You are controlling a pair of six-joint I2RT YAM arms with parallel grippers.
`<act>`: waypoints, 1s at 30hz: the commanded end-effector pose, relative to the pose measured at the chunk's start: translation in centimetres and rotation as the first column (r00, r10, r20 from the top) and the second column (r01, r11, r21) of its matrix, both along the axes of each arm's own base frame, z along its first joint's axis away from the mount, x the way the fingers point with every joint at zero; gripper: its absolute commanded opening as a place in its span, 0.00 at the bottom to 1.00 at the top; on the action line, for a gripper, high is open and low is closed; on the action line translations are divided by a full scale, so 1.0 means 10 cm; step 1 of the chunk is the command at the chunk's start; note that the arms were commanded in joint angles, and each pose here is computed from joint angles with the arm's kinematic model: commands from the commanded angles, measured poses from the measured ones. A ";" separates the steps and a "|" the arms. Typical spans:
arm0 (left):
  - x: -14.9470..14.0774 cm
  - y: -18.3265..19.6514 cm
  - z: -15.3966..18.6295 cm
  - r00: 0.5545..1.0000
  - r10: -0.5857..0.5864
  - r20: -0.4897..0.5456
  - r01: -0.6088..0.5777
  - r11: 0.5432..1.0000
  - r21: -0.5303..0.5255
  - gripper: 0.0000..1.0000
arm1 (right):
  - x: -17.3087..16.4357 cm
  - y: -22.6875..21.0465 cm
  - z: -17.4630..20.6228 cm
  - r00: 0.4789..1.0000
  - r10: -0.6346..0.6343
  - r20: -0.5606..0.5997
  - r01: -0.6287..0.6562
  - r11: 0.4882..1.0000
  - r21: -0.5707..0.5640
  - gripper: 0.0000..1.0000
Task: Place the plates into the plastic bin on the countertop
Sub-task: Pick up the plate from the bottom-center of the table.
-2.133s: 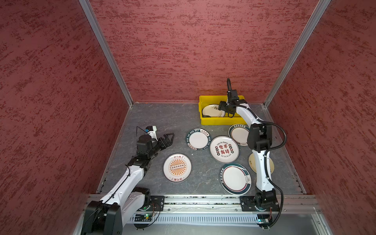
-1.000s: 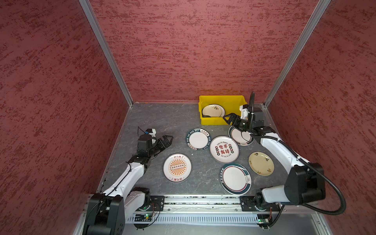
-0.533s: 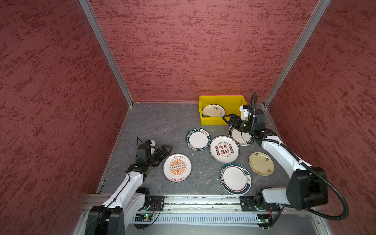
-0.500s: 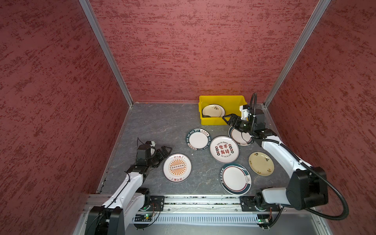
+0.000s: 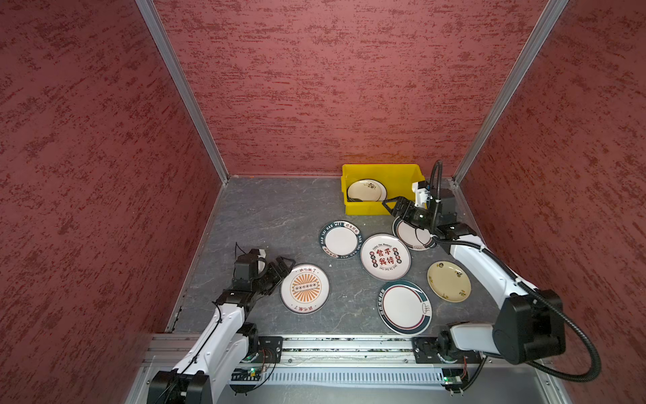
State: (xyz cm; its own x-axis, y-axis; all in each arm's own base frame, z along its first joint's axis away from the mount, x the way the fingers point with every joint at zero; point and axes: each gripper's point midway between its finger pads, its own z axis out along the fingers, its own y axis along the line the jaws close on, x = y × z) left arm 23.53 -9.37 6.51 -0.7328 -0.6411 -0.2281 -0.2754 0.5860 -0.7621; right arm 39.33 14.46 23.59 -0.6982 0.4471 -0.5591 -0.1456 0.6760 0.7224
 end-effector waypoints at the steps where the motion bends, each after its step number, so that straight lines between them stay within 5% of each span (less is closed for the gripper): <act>1: -0.07 0.04 -0.05 0.999 0.007 -0.041 -0.006 1.000 0.021 1.00 | -0.02 -0.02 0.11 0.999 -0.005 0.048 0.004 1.000 0.006 0.95; 9: -0.17 0.10 -0.14 0.995 0.034 -0.091 -0.029 0.998 0.054 0.97 | -0.04 0.01 0.08 0.999 0.006 0.049 -0.007 1.000 0.030 0.95; 20: -0.27 0.07 -0.24 0.992 0.030 -0.124 -0.025 0.999 0.040 0.58 | 0.01 -0.01 0.10 0.998 -0.004 0.059 0.003 1.000 0.010 0.96; 30: -0.29 -0.02 -0.27 0.991 -0.038 -0.128 0.041 0.999 0.017 0.52 | 0.06 0.00 0.09 0.998 -0.006 0.057 0.004 1.000 0.028 0.96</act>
